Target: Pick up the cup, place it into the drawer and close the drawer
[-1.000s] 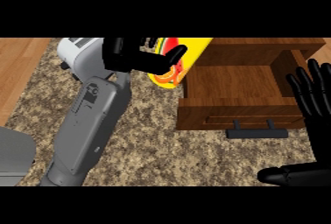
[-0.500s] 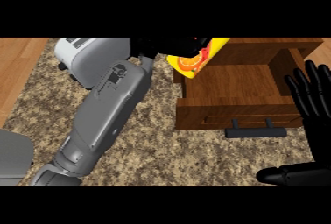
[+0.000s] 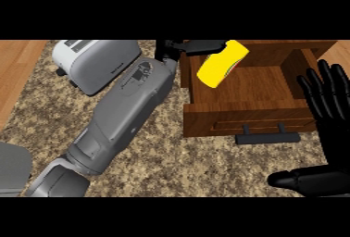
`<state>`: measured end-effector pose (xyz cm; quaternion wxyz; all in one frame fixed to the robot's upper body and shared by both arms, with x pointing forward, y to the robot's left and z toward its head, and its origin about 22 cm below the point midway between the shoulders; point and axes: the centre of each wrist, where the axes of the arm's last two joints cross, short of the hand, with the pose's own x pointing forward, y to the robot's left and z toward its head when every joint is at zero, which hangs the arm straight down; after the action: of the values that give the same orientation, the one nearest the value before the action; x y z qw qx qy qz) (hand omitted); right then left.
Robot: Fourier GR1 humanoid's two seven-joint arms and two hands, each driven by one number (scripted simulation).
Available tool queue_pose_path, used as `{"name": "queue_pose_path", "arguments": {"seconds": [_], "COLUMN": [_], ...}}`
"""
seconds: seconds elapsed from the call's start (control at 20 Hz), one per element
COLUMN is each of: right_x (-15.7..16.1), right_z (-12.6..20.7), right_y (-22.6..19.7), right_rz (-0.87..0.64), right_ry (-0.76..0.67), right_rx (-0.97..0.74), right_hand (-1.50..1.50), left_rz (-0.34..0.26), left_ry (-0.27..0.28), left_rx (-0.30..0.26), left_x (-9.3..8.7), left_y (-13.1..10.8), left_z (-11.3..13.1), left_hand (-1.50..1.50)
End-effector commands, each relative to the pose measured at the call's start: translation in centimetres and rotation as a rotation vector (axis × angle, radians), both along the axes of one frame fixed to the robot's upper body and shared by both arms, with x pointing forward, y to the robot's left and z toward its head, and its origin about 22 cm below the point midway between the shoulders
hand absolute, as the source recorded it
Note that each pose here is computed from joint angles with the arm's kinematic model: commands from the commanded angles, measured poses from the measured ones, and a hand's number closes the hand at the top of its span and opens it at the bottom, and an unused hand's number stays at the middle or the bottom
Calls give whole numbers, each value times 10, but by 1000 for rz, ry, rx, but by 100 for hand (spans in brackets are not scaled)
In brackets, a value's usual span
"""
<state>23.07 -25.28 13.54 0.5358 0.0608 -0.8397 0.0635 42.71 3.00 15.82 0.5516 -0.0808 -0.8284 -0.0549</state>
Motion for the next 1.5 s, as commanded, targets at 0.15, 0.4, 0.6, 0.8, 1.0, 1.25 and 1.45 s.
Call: {"name": "queue_pose_path", "arguments": {"seconds": [0.15,0.4,0.6,0.8,1.0,1.25,1.45], "right_x": [4,12,14,15,13,10,0], "right_z": [-7,4,6,5,4,5,1], "right_y": [3,1,-1,16,17,16,-6], "right_rz": [30,40,49,69,78,113,121], "right_ry": [-11,-10,-21,-17,-19,-21,-8], "right_rx": [-1,-2,17,12,21,47,98], "right_hand": [-150,-150,-150,-150,-150,-150,-150], "left_rz": [12,15,22,34,64,10,-48], "left_ry": [41,28,50,53,27,30,-10], "left_rx": [94,141,207,299,285,152,66], "left_x": [8,0,4,-1,2,-6,-6], "left_y": [-10,-11,-18,-23,-15,-19,-29], "left_z": [-5,-29,-14,-23,-32,-36,-12], "left_hand": [150,150,150,-150,-150,-150,-150]}}
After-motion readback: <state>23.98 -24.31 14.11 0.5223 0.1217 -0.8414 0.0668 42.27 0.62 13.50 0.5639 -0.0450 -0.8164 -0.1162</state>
